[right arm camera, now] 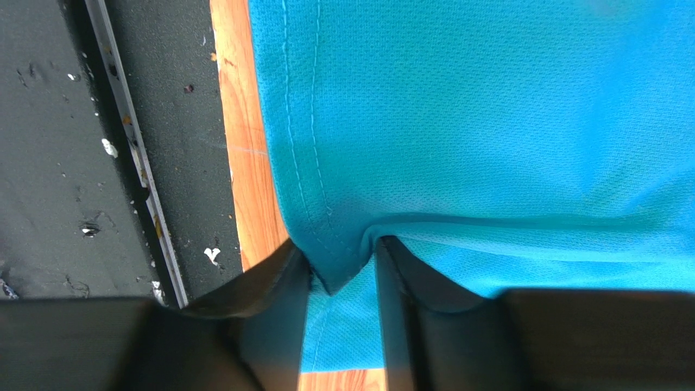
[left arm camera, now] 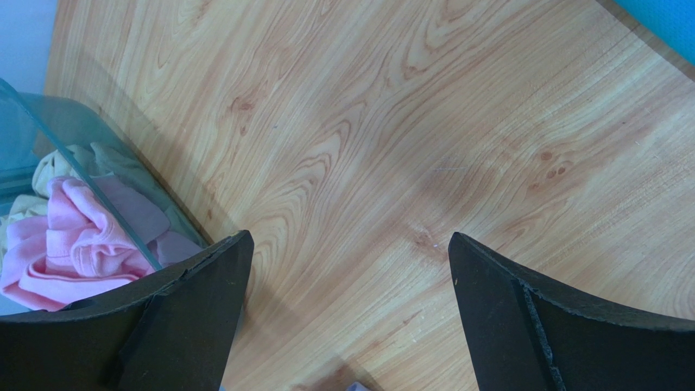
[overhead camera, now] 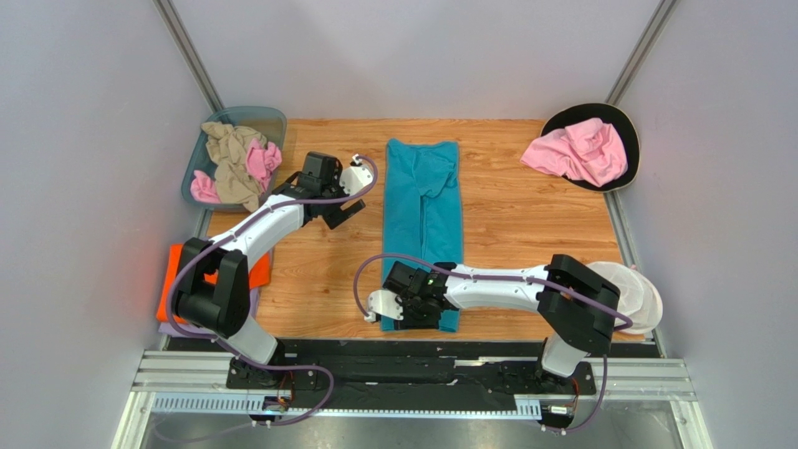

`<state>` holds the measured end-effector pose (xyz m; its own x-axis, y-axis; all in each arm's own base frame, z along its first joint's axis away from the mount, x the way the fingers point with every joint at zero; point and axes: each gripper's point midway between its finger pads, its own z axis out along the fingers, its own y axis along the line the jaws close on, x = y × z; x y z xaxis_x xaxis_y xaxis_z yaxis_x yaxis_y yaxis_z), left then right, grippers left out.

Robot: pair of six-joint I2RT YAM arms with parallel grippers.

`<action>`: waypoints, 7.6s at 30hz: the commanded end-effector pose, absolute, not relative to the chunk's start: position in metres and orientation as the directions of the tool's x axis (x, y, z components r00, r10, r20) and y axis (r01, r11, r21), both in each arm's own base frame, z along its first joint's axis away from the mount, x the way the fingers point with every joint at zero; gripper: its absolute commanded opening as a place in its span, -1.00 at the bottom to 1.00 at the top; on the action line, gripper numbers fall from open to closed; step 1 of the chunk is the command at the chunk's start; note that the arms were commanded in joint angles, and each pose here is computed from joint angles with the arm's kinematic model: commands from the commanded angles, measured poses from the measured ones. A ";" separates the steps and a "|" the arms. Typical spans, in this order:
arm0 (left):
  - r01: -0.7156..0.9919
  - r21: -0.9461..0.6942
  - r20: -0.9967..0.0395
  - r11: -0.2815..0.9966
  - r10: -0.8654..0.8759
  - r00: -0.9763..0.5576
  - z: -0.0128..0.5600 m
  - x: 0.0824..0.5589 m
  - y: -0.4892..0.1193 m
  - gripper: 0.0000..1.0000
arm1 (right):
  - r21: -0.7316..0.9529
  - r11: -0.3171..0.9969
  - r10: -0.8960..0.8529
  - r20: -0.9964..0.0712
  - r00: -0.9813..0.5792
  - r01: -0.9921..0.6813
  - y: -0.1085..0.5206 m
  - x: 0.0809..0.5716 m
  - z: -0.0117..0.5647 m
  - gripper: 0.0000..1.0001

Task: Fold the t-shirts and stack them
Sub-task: Fold the tshirt

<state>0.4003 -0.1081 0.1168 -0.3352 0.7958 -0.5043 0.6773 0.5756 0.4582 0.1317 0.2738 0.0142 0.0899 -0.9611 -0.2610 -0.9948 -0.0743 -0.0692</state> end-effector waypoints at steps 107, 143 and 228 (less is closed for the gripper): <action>0.618 0.502 -0.537 0.605 0.778 -0.326 0.123 0.427 -0.104 0.98 | -0.408 0.167 -0.960 -0.274 -0.054 -0.897 0.278 0.390 0.086 -0.09; 0.277 0.580 -0.640 0.766 0.639 -0.427 0.197 0.480 -0.006 0.99 | -0.539 0.456 -0.873 -0.425 -0.239 -0.708 0.279 0.431 0.140 0.25; 0.328 0.579 -0.592 0.746 0.662 -0.461 0.155 0.460 0.004 0.99 | -0.426 0.418 -0.874 -0.429 -0.227 -0.803 0.319 0.352 0.125 0.26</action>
